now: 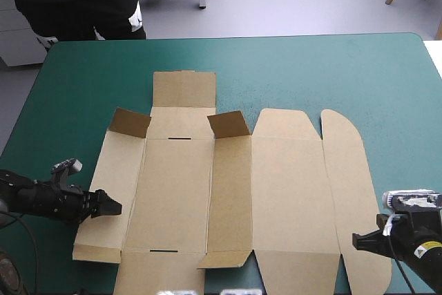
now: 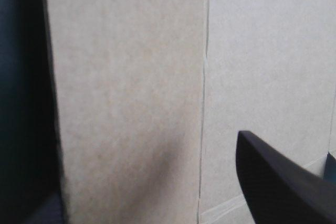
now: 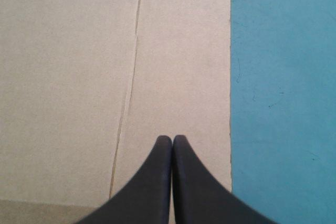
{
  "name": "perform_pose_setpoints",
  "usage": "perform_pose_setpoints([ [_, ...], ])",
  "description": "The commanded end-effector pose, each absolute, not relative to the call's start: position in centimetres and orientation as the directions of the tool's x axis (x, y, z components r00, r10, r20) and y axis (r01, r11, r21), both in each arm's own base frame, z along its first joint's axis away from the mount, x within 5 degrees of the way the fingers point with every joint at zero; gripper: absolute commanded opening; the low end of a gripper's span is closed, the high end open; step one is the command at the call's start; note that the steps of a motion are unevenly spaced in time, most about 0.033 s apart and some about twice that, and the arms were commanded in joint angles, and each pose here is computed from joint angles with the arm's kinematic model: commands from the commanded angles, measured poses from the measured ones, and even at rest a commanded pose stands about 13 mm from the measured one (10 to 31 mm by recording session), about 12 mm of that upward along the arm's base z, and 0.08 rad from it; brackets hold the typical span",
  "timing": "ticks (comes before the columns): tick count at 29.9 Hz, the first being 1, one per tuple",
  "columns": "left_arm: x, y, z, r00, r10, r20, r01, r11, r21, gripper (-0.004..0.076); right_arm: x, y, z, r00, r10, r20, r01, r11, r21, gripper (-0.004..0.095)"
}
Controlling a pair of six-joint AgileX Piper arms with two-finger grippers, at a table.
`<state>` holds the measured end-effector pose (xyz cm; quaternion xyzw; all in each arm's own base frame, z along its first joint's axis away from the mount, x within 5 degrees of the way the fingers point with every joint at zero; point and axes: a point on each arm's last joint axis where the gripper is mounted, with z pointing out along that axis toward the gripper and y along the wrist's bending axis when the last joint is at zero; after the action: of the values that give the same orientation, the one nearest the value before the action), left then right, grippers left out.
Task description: Fold the box
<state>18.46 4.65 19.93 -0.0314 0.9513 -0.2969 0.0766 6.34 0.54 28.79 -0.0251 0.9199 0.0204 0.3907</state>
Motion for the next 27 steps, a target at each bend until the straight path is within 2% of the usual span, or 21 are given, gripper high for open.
perform_pose_setpoints([
  [1,18.53,3.93,20.78,-0.985,-0.111,-0.132,-0.005,0.782,-0.623,0.0503,6.74,0.55,29.81,-0.641,-0.035,-0.766,-0.067,0.998,0.010,-0.0019],
  [9,18.71,3.59,21.11,-0.981,-0.123,-0.148,0.006,0.749,-0.662,0.0496,6.74,0.55,29.81,-0.641,-0.035,-0.766,-0.067,0.998,0.010,-0.0019],
  [14,18.71,3.58,21.12,-0.981,-0.119,-0.151,0.011,0.749,-0.662,0.0425,6.74,0.55,29.81,-0.641,-0.035,-0.766,-0.067,0.998,0.010,-0.0019],
  [19,18.53,3.66,21.01,-0.985,-0.100,-0.141,0.016,0.759,-0.651,0.0295,6.74,0.55,29.81,-0.641,-0.035,-0.766,-0.067,0.998,0.010,-0.0019],
  [27,18.22,3.71,20.90,-0.990,-0.067,-0.125,0.029,0.768,-0.640,0.0041,6.74,0.55,29.81,-0.641,-0.035,-0.766,-0.067,0.998,0.010,-0.0019],
])
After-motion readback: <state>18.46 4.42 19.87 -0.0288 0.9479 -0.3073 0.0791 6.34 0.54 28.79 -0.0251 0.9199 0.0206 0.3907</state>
